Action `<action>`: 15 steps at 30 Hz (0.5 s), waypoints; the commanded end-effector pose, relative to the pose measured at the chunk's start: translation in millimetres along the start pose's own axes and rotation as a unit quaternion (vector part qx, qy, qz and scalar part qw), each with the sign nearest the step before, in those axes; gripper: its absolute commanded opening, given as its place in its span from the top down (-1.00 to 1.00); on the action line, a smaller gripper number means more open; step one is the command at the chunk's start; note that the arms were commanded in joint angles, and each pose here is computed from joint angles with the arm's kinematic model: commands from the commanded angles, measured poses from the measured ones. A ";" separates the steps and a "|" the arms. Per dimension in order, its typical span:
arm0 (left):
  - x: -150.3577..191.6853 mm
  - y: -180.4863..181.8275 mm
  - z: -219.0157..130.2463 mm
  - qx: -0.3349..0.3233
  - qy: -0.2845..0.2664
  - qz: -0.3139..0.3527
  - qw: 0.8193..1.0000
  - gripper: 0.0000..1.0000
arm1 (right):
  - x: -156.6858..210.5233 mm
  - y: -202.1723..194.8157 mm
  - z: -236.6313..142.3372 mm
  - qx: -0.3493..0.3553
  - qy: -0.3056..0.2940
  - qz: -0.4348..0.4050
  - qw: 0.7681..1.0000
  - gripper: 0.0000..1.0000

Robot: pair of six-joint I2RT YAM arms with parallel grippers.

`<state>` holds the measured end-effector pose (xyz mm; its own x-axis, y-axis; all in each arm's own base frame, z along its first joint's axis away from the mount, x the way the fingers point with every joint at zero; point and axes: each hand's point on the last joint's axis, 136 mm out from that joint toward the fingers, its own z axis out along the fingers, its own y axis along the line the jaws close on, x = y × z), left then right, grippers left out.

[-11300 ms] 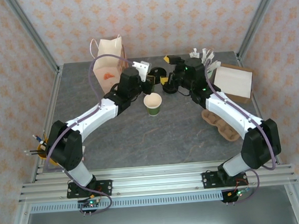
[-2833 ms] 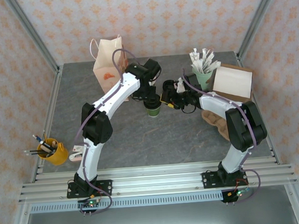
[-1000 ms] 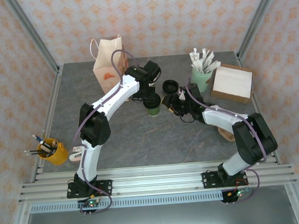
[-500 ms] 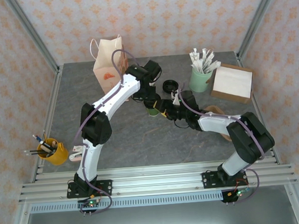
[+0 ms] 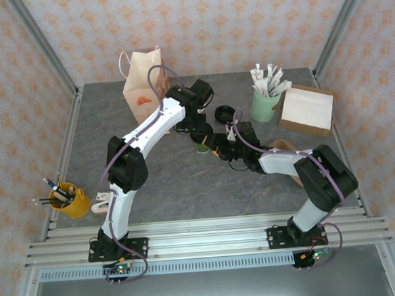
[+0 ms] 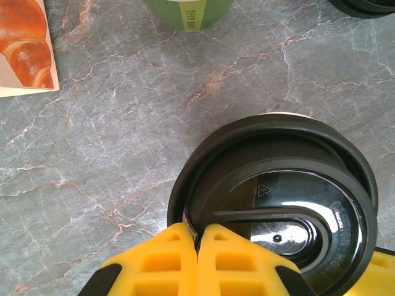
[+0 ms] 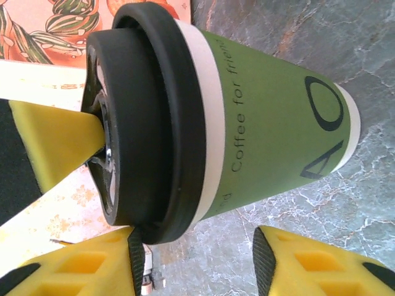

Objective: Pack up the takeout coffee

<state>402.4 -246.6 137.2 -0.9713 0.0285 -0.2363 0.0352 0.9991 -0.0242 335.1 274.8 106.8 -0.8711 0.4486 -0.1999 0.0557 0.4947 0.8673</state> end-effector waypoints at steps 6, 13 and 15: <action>51.1 9.7 54.5 -0.045 0.113 0.015 0.992 1.00 | 38.6 -134.4 -17.6 0.252 0.026 0.094 0.963 0.04; 65.5 11.2 69.7 -0.050 0.137 0.015 0.989 1.00 | 37.7 -139.1 -25.3 0.296 0.031 0.098 0.950 0.04; 62.5 11.4 63.4 -0.049 0.128 0.018 0.990 1.00 | 34.4 -120.3 -20.8 0.254 0.029 0.098 0.962 0.02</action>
<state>406.0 -246.4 133.3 -0.9654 0.0241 -0.2597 0.0327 0.9991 -0.0286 336.0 271.9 100.8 -0.8760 0.4606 -0.1429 0.1515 0.5442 0.8252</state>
